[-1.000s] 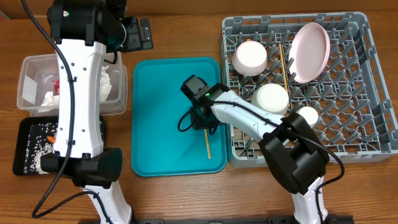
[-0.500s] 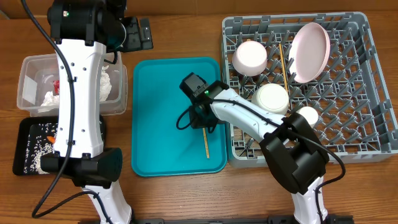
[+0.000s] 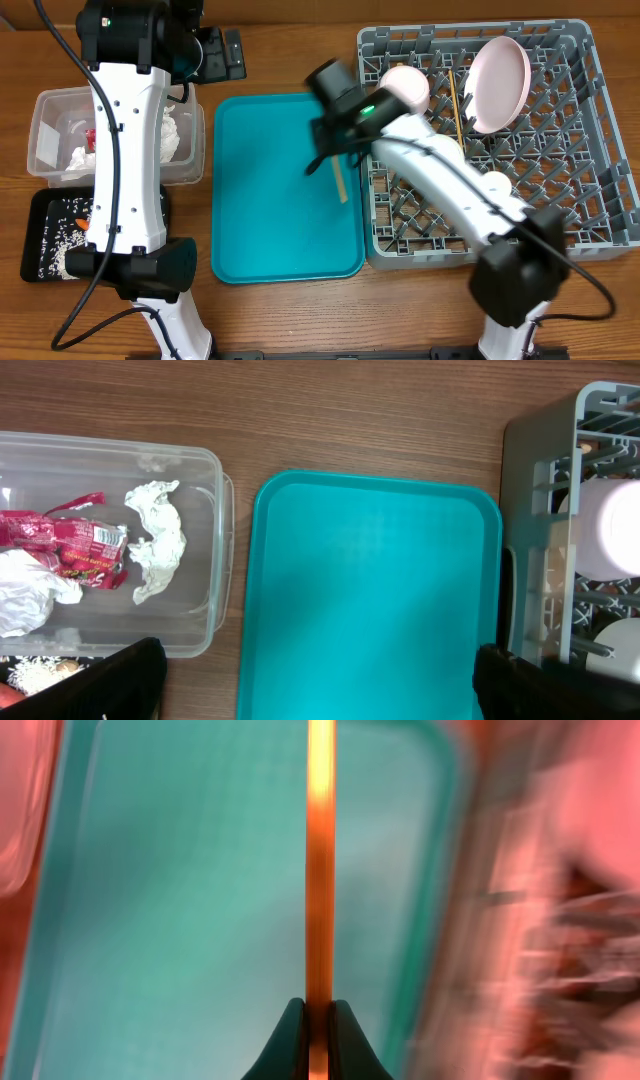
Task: Sort waste into correct bins and load items into the dishwasher
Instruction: 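Lift the chopstick and carry it right into the dish rack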
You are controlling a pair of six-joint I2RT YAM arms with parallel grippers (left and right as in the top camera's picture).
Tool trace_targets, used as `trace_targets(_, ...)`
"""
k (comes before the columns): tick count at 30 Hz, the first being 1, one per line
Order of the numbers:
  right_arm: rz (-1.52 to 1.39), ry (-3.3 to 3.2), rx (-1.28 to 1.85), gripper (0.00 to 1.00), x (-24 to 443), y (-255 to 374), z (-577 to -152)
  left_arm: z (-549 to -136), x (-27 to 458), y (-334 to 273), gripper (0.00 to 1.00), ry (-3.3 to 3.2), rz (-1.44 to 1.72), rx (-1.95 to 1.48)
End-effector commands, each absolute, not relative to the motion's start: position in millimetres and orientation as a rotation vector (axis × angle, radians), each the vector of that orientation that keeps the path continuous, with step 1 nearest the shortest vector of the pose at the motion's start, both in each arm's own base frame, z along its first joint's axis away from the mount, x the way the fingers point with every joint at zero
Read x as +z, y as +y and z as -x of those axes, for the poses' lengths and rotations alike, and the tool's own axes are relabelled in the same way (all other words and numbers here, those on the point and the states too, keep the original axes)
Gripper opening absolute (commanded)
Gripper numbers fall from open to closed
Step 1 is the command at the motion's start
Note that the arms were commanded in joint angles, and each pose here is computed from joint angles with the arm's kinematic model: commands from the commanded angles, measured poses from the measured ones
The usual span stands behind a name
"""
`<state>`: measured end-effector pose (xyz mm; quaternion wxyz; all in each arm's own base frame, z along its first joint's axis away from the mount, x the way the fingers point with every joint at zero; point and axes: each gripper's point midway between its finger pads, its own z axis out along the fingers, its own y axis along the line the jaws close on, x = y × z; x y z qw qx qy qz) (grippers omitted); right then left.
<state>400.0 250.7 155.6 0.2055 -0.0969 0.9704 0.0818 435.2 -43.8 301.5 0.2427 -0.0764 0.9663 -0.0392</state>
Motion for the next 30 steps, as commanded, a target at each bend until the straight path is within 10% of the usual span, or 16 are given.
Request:
trace_targets(1,0.197,2.614,0.172,0.04,193.5,194.7,-429.6,-431.3,317.4,-48.3,1.0,2.599,0.206,-0.137)
trace_targets(14,0.296,2.573,-0.062,0.04,197.3,47.8,-473.4,-431.4,317.4,-48.3,1.0,2.599,0.206,-0.137)
trace_targets(30,0.252,2.64,-0.071,0.04,162.6,19.5,-483.6,-431.3,317.4,-48.3,1.0,2.599,0.206,-0.137)
